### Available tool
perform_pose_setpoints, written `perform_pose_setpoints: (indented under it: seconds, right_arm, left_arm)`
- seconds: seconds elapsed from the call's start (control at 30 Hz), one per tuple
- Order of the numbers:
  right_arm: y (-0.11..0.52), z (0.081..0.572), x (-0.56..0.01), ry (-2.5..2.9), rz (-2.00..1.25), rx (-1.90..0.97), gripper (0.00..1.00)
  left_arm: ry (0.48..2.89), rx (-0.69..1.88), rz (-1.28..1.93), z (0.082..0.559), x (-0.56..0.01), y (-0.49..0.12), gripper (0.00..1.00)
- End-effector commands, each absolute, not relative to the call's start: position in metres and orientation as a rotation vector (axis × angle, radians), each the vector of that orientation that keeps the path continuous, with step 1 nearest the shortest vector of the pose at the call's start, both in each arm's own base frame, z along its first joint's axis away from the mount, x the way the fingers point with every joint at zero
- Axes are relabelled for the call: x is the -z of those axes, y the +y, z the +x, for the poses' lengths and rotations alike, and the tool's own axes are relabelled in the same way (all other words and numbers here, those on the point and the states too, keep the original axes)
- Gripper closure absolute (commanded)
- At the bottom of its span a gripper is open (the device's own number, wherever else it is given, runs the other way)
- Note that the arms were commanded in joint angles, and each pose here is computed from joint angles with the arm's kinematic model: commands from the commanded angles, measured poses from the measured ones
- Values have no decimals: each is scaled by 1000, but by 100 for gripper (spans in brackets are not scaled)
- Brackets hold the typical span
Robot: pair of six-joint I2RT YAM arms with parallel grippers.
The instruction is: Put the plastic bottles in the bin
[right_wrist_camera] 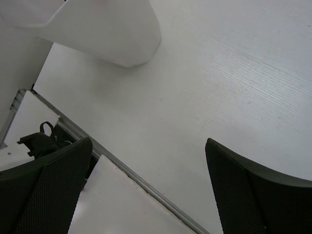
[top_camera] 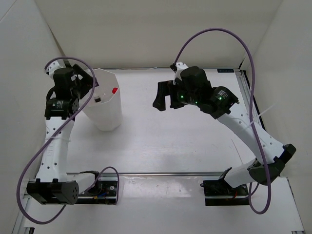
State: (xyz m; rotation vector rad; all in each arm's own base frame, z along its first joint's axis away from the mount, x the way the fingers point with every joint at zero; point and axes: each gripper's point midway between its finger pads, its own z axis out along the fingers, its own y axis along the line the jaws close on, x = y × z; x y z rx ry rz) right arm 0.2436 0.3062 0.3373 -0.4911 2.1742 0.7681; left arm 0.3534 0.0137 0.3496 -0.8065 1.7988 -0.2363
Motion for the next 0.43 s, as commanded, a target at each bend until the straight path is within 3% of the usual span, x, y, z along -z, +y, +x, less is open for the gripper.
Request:
perform_pose_setpoints:
  seconds: [0.0,0.17,0.4]
  right_arm:
    - [293,247,-352,2187,-411,-775,0]
    - [284,247,-329,2321,-367,-724,0]
    - [254,237,-291,2446,-309,-569,0]
  left_arm:
    - [1654,163,-761,315,-402,25,0]
    - [1640,56,-709,264,-401,38,0]
    - [1713,-197,-797,191,-306,73,0]
